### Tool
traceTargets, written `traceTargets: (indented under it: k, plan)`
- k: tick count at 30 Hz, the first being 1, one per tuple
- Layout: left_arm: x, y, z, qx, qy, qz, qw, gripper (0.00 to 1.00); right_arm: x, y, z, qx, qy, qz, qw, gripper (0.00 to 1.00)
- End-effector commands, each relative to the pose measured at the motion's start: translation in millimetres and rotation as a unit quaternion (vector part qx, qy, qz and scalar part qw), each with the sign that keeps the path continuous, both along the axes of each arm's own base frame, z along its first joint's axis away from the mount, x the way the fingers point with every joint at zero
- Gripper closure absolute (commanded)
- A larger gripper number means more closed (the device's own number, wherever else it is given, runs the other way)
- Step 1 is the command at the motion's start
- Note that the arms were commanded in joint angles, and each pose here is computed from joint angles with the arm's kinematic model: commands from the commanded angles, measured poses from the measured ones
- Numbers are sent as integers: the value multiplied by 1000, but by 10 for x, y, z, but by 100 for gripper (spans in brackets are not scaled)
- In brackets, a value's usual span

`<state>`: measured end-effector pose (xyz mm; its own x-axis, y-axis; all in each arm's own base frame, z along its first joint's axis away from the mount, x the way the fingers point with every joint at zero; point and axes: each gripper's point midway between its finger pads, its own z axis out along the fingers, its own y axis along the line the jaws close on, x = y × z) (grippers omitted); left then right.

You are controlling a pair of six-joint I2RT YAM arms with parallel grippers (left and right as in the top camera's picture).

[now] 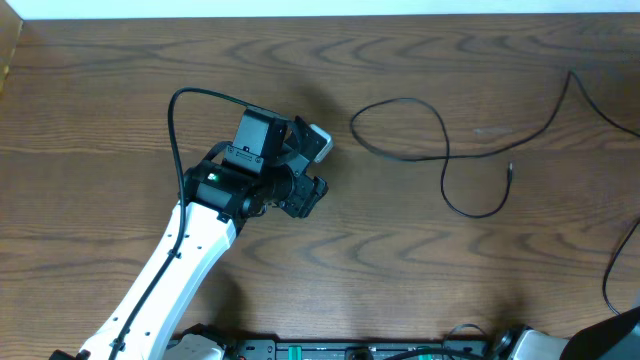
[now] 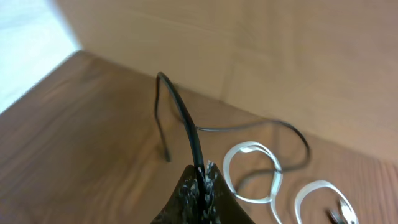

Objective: Untangle cables

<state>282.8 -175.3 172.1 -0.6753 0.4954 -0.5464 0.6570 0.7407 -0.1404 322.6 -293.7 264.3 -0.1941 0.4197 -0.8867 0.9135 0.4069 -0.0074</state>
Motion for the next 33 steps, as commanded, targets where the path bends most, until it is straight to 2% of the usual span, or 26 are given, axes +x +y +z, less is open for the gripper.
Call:
traceTargets:
  k: [1,10,12,14,15,16,17,22,25,29,33]
  plan:
    - [-13,-16,-4,-4,3,-7,1000,36,-334,-286,9,38,-71,-81,993,99]
    - [-13,-16,-4,-5,4,-5,1000,35,-577,-562,-192,100,-101,-94,985,98]
    - [-13,-16,-4,-5,4,-5,1000,36,-527,-551,-256,120,-109,-77,984,80]
    - [-13,-16,-4,-5,4,-5,1000,36,-428,-505,-318,142,-115,-51,982,48]
    - [-13,-16,-4,-5,4,-5,1000,36,-354,-462,-360,157,-120,-33,980,25]
    - [-13,-16,-4,-5,4,-5,1000,35,-292,-422,-394,168,-122,-19,978,9]
    - [-13,-16,-4,-5,4,-5,1000,35,-235,-383,-428,177,-122,-8,977,1]
    - [-13,-16,-4,-5,4,-5,1000,35,3,-58,-655,215,-85,32,972,1]
    - [-13,-16,-4,-5,4,-5,1000,35,346,386,-709,229,-49,152,960,1]
    - [-13,-16,-4,-5,4,-5,1000,36,802,1233,-696,226,-9,356,907,1]
    - [-13,-16,-4,-5,4,-5,1000,36,1006,1907,-781,205,41,463,861,1]
